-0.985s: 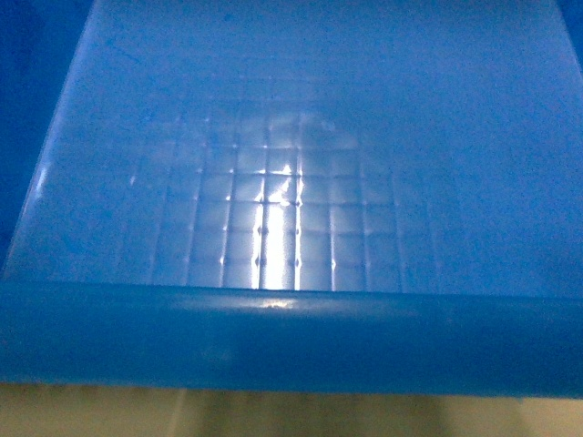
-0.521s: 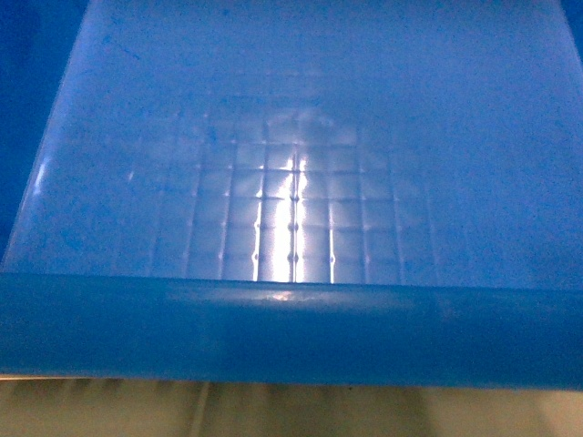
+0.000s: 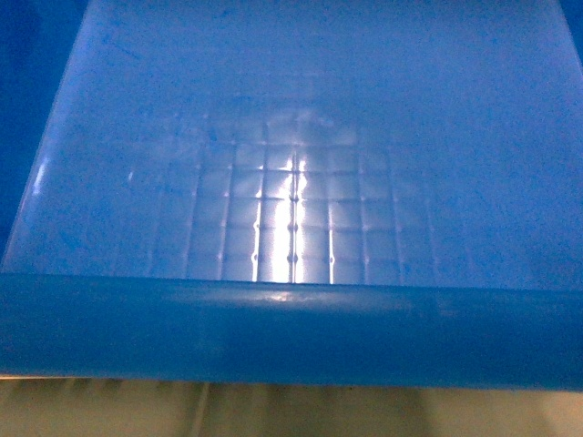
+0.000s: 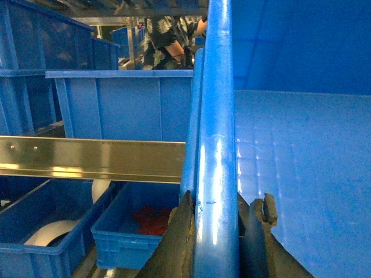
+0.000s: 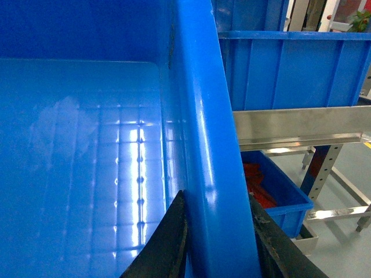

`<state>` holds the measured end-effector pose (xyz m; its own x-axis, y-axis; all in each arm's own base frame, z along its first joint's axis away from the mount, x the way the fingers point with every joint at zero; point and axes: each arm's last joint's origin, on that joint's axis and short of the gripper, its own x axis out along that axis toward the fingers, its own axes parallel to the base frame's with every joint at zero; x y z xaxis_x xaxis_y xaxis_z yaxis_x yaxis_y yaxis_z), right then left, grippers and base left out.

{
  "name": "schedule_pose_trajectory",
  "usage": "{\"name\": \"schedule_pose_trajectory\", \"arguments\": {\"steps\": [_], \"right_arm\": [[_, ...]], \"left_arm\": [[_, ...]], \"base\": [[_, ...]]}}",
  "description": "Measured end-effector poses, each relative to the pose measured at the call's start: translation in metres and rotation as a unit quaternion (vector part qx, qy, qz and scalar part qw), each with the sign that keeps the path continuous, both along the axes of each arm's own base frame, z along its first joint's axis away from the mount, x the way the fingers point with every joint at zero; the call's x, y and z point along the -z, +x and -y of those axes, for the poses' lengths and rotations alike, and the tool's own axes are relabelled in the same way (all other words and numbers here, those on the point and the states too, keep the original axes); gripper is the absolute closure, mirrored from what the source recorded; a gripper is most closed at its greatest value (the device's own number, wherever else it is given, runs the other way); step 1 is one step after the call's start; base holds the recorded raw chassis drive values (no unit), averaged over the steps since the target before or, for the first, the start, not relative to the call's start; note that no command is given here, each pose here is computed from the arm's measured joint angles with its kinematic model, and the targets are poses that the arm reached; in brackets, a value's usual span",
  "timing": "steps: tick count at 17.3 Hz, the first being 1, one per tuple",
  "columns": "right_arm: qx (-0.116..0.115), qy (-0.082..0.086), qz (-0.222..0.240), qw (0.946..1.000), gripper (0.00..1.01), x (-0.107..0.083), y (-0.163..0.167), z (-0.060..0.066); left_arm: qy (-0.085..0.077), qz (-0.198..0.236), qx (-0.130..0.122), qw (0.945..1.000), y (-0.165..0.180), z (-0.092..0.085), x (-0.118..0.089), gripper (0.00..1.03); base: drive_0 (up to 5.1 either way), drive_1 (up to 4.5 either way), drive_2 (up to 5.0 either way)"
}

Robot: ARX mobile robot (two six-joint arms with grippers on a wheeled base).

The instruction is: Place box next to blue box on left shelf

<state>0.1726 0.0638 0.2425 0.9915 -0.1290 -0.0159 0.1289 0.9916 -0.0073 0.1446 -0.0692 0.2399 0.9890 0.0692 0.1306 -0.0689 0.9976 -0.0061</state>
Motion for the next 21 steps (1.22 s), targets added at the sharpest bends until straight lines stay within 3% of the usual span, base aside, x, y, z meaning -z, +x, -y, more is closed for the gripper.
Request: {"name": "schedule_pose_trajectory", "arguments": {"steps": [21], "right_arm": [[0.001,0.0,0.0,1.0,0.81,-0.0001,-0.0001,0.0001]], "left_arm": [[0.0,0.0,0.0,1.0,0.0,0.0,-0.0001,0.92]], "base": [[0.0,0.0,0.0]]}}
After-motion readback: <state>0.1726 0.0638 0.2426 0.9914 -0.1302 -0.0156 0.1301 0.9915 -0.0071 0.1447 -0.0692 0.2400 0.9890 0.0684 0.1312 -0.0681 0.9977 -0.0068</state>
